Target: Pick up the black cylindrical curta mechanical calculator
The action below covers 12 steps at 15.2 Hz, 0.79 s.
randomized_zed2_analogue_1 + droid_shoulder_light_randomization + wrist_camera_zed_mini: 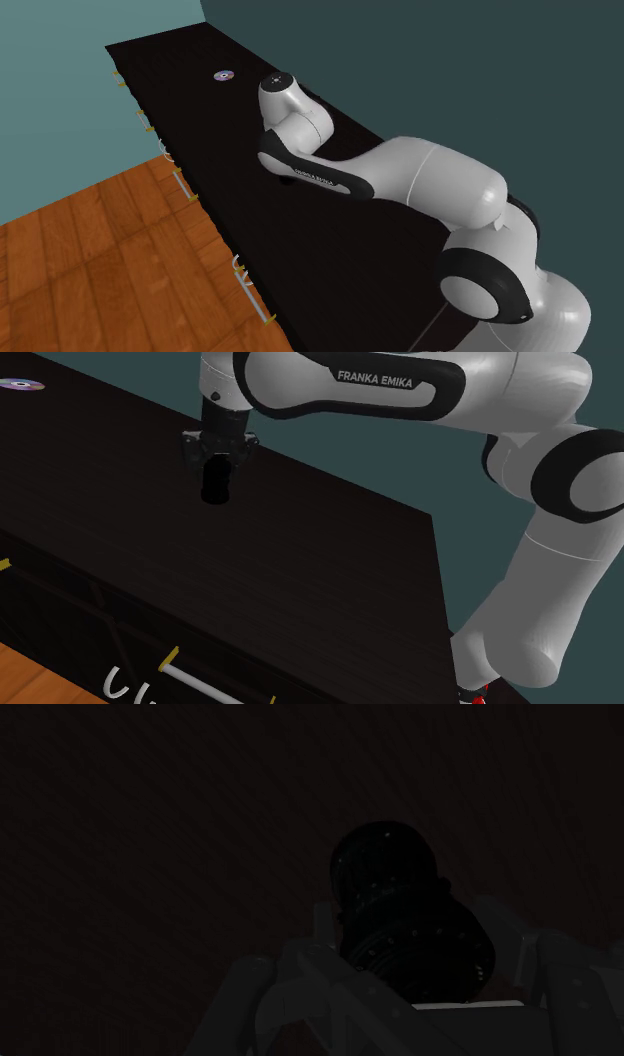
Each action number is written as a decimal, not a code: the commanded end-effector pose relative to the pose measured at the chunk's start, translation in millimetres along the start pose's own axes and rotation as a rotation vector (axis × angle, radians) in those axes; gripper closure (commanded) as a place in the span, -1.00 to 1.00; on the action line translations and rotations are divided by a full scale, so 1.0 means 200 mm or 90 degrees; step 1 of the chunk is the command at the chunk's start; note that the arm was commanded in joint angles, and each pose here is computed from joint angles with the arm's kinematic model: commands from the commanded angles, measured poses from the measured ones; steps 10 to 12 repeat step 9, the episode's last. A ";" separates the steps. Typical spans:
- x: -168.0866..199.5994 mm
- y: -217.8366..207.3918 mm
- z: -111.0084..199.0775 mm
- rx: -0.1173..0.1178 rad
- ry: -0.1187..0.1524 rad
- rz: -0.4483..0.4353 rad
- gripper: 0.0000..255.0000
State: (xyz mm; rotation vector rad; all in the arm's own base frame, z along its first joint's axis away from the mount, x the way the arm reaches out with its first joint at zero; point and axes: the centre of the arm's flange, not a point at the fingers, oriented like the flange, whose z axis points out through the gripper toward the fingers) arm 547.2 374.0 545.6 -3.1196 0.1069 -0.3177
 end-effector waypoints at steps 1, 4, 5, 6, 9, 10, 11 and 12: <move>0.01 0.00 -0.06 0.000 0.000 0.000 1.00; 0.03 0.00 -0.13 0.000 0.000 0.000 1.00; 0.03 0.00 -0.16 0.000 0.000 0.000 1.00; 0.04 0.00 -0.19 0.000 0.000 0.000 1.00; 0.04 0.00 -0.22 0.000 0.000 0.000 1.00; 0.04 0.00 -0.22 0.000 0.000 0.000 1.00; 0.04 0.00 -0.22 0.000 0.000 0.000 1.00; 0.04 0.00 -0.22 0.000 0.000 0.000 1.00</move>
